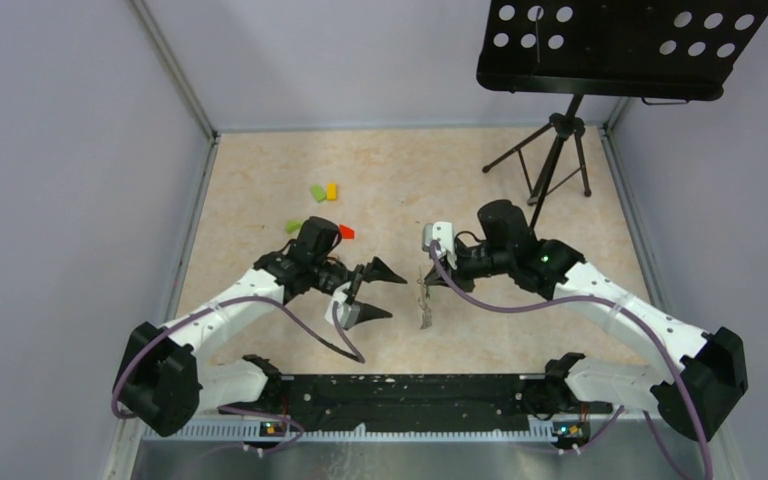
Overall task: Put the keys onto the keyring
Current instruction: Adjust the key on the keyring.
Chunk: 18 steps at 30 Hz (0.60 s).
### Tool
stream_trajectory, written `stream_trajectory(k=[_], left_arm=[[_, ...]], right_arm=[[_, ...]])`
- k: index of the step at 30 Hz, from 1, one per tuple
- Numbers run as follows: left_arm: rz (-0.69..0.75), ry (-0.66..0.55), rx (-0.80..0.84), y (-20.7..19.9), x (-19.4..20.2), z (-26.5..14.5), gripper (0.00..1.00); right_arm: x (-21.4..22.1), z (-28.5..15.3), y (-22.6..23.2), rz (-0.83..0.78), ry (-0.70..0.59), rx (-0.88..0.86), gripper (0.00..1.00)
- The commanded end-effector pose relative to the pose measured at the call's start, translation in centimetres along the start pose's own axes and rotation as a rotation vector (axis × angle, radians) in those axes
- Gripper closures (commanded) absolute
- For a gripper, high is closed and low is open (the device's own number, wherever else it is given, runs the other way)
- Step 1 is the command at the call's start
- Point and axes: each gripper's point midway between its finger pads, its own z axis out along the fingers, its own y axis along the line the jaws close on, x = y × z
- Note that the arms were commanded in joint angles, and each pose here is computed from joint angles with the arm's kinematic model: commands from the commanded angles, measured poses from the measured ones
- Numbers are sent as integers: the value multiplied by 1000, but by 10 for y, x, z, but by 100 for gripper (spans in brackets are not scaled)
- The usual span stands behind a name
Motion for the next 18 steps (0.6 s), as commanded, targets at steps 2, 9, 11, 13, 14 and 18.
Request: stream_trajectory(k=[2,9,11,13,14,18], left_arm=[[-178,-54,-53,24,-10,3,24],[-409,-58,-114,41,-11,5,35],[-452,-61,-130,44,-11,5,36],[-486,-71,-144,45,-12,6,39],[-502,-74,-148,45,-12,7,39],[-543,-74,-162,49,-10,10,44]], right_arm=[[-12,1,2,-48,-47,-16,100],[-12,2,2,-44,-49,-12,100],[-12,2,1,-43,-49,-13,100],[-11,3,1,-41,-48,-15,100],[-12,3,1,-39,-48,-16,100],[-12,4,1,-37,-50,-18,100]])
